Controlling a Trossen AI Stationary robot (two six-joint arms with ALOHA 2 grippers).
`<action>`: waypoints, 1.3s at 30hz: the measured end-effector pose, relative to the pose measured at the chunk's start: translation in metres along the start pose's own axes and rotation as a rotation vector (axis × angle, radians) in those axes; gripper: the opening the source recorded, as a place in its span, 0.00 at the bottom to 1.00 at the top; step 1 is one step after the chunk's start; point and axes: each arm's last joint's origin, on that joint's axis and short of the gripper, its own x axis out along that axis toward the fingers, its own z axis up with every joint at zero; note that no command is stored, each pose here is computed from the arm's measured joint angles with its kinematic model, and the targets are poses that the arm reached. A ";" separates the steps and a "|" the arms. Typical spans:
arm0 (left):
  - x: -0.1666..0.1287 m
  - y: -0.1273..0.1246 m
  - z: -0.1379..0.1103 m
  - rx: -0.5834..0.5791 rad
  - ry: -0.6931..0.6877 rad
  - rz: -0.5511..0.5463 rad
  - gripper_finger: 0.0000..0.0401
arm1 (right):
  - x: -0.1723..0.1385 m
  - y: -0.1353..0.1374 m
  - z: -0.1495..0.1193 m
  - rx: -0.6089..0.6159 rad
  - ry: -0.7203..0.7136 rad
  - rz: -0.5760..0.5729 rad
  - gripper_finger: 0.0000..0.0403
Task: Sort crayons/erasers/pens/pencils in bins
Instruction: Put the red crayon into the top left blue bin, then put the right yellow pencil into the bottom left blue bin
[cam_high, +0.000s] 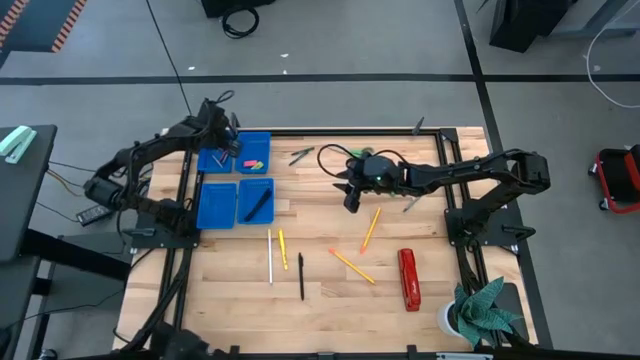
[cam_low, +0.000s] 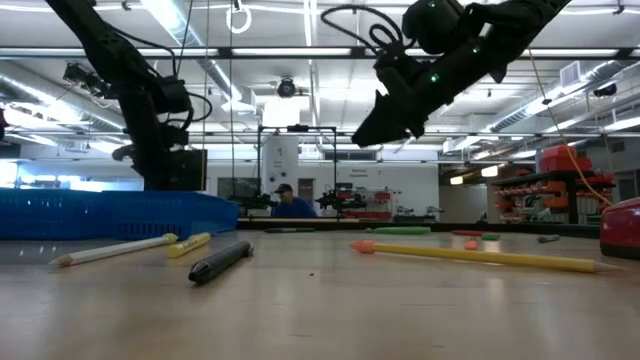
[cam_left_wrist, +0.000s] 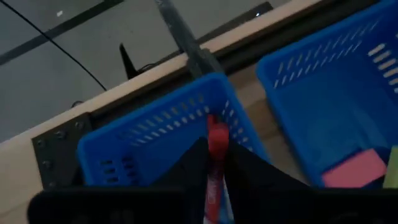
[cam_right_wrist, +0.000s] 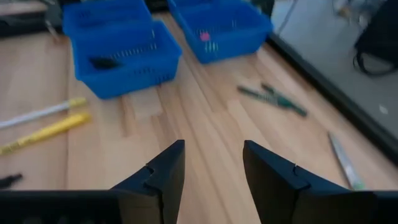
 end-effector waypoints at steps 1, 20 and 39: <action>0.001 -0.002 0.000 0.001 0.001 -0.005 0.15 | 0.000 0.000 0.002 -0.013 -0.021 0.009 0.42; -0.054 -0.014 0.012 0.021 -0.072 -0.020 0.16 | 0.000 -0.018 -0.009 -0.172 0.106 -0.285 0.42; -0.194 -0.064 -0.008 0.323 -0.754 -0.373 0.15 | 0.023 -0.064 -0.015 0.086 0.108 -0.246 0.42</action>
